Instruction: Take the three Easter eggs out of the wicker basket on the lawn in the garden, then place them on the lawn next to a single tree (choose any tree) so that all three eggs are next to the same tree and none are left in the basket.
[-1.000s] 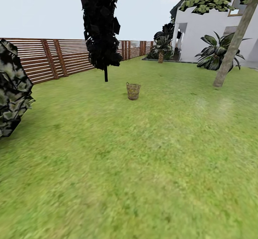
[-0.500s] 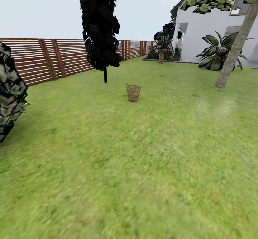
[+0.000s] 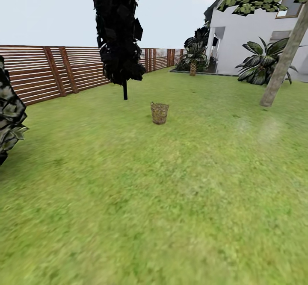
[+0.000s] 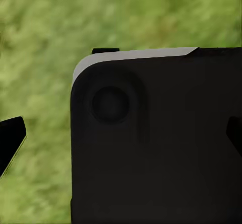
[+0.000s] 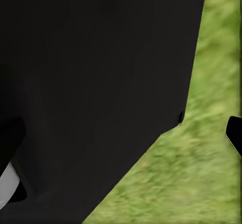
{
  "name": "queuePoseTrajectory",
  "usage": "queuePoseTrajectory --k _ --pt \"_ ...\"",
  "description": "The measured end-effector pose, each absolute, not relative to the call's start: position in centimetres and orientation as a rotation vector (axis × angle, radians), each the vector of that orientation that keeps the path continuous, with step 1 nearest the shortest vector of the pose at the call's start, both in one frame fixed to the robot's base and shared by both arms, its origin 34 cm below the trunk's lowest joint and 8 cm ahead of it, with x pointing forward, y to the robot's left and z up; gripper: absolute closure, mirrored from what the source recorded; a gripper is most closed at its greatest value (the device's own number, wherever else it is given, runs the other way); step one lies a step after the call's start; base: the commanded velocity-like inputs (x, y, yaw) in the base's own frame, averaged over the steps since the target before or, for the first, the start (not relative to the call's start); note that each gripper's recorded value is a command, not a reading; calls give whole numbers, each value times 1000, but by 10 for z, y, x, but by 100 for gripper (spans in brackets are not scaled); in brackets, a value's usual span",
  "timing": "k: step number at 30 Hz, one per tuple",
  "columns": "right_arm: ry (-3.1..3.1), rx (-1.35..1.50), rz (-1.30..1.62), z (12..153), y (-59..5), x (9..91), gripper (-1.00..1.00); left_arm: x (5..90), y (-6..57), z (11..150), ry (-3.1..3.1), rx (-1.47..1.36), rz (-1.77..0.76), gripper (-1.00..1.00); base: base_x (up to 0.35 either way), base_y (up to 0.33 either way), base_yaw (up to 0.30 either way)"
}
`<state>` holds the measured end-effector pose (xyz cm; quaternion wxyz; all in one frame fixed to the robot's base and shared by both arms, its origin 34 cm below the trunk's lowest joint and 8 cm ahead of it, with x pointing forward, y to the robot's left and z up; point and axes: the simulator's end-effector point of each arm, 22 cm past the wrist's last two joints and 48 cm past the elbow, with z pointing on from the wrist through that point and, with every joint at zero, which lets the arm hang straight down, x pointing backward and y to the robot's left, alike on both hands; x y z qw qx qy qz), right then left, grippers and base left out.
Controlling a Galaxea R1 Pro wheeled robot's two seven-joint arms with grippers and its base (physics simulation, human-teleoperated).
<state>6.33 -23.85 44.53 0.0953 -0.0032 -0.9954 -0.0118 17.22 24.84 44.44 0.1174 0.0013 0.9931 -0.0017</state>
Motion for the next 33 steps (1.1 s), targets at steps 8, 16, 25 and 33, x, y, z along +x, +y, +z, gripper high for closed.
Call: queuePoseTrajectory --k 8,16,25,33 --pt "-2948 -8 -33 445 -240 62 -100 172 249 444 2906 3 -5 -100 341 0 0" --pt "-2951 -12 -37 445 -237 64 -100 172 249 444 2906 2 -4 -100 341 0 0" --pt "-2955 -1 -55 445 -229 65 -100 172 249 444 2906 3 -4 -100 341 0 0" --pt "-2994 -11 -61 444 -225 73 -100 172 249 444 2906 3 -5 -100 341 0 0"
